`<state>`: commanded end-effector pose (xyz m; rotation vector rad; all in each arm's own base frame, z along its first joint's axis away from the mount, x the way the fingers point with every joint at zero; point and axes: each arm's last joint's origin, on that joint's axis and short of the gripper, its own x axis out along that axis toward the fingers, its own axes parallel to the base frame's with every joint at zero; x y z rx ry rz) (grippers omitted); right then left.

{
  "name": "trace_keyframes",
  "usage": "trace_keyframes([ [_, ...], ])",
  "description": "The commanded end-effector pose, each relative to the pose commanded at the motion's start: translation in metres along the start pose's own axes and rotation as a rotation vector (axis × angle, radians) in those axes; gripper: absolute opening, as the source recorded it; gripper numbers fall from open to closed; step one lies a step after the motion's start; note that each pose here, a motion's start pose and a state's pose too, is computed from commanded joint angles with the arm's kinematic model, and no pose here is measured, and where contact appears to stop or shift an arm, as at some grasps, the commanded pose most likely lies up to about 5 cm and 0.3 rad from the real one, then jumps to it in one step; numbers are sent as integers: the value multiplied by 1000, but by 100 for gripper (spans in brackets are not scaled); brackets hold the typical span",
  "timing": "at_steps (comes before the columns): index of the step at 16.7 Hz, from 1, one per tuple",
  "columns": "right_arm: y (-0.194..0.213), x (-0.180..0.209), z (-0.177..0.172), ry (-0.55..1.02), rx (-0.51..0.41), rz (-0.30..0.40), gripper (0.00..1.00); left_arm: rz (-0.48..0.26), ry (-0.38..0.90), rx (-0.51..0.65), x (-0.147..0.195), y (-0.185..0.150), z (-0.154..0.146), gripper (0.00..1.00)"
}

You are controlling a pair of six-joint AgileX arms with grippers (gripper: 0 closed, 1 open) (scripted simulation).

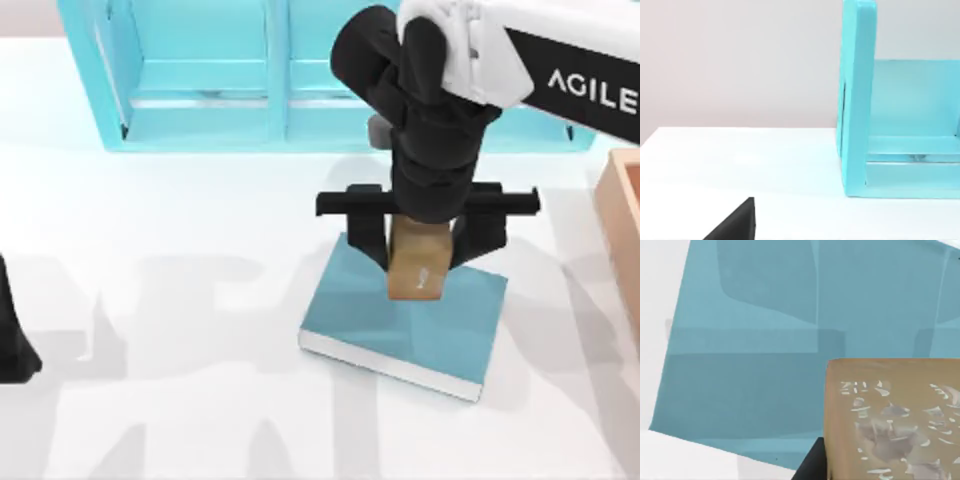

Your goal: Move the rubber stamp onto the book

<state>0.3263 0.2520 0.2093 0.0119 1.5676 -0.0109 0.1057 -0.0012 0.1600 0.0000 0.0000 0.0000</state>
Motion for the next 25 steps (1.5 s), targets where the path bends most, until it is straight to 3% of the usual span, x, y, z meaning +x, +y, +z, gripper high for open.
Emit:
trace_keyframes([
  [8,0,0,0,0,0,0,98,0,0,0,0,0,0,100],
  [18,0,-1,0,1,1,0,100,0,0,0,0,0,0,100],
  [25,0,-30,0,0,1,0,100,0,0,0,0,0,0,100],
])
